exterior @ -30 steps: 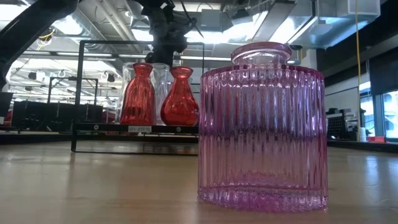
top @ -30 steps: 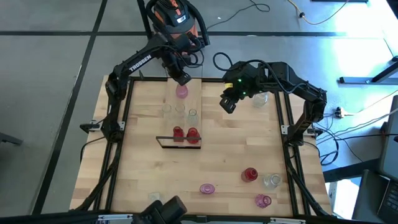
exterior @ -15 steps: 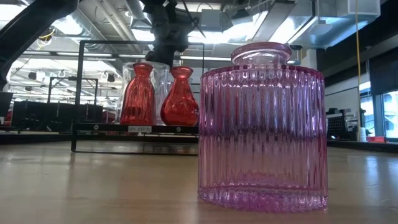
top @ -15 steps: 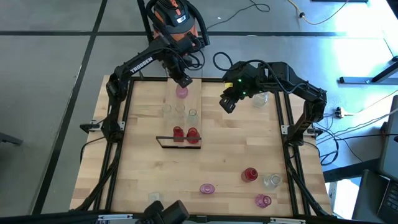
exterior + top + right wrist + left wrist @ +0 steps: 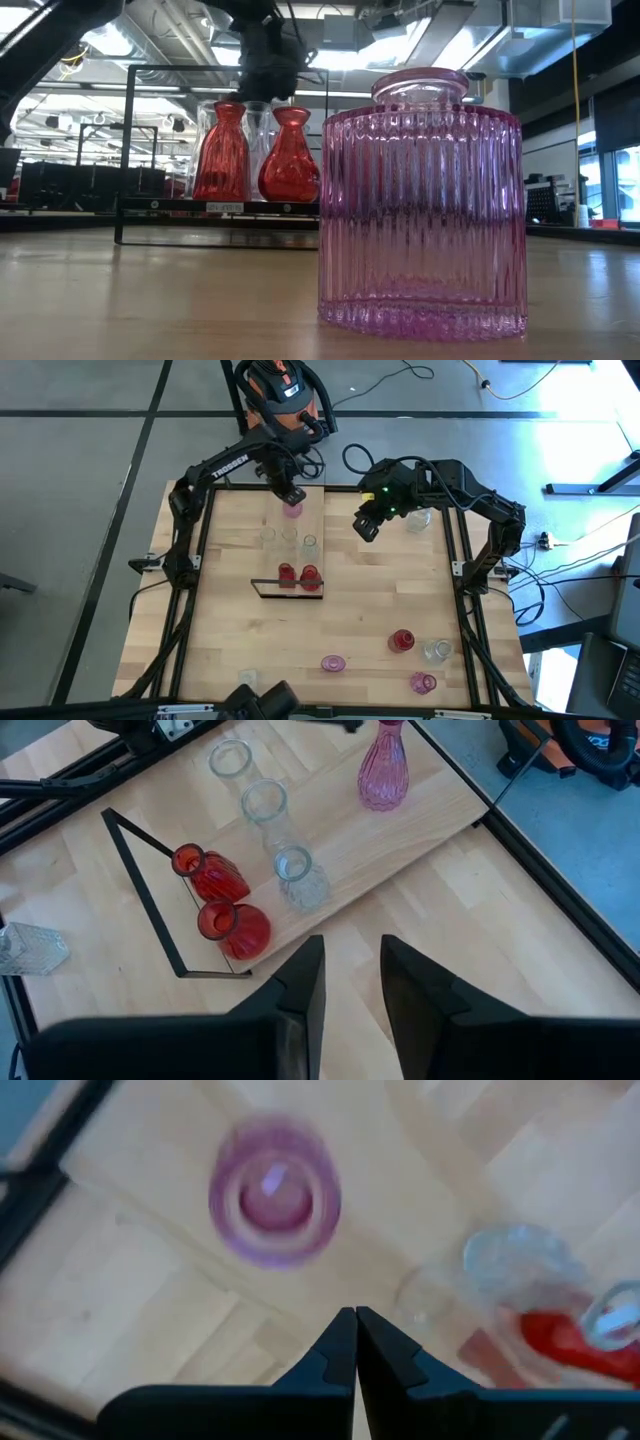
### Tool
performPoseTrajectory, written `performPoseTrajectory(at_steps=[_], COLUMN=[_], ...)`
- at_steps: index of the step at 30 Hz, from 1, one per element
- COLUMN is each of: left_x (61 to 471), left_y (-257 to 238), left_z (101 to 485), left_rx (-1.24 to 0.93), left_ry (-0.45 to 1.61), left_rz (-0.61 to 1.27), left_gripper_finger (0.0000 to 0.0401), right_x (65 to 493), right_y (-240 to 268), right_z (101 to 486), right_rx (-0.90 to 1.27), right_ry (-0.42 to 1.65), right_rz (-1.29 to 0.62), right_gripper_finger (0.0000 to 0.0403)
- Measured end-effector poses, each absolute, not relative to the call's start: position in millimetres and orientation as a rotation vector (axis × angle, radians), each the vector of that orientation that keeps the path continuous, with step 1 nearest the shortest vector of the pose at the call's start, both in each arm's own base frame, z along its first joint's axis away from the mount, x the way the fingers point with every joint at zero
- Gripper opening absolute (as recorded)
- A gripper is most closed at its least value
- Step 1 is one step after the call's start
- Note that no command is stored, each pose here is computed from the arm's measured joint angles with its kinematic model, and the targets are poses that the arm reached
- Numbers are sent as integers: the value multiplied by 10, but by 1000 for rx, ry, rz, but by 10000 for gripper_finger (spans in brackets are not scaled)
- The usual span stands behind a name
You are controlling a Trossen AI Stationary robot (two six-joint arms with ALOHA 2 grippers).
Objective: Sort vases onto shelf
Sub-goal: Put the purple vase on the shelf
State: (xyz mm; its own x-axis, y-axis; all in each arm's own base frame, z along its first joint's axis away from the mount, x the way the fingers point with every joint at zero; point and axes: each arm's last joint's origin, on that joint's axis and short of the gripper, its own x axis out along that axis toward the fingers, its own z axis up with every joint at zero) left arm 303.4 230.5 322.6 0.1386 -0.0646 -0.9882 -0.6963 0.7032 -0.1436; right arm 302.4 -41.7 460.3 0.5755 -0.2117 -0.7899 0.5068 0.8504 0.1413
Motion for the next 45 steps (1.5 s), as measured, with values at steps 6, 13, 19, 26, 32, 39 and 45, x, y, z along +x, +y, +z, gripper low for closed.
performPoseTrajectory(at_steps=[6, 13, 19, 26, 32, 39, 45], left_x=[2979, 3022, 3038, 3014, 2942, 2885, 2923], left_y=[2356, 2426, 2464, 2532, 2613, 2627, 2629], left_z=[3073, 2989, 2993, 2996, 2995, 2990, 2998], left_rx=[-703, -695, -685, -672, -669, -708, -732], left_ry=[1380, 1318, 1279, 1257, 1260, 1280, 1234], left_rz=[527, 531, 540, 578, 623, 596, 548], left_gripper_finger=[0, 0, 0, 0, 0, 0, 0], right_x=[3024, 3020, 3010, 3001, 3002, 3002, 3003], right_y=[-417, -419, -418, -417, -416, -416, -417], right_z=[4603, 4600, 4593, 4586, 4587, 4587, 4587], right_rx=[348, 346, 348, 353, 373, 374, 374], right_ry=[867, 871, 883, 894, 890, 889, 888], right_rz=[-421, -423, -426, -429, -438, -438, -438], right_gripper_finger=[83, 83, 83, 83, 83, 83, 83])
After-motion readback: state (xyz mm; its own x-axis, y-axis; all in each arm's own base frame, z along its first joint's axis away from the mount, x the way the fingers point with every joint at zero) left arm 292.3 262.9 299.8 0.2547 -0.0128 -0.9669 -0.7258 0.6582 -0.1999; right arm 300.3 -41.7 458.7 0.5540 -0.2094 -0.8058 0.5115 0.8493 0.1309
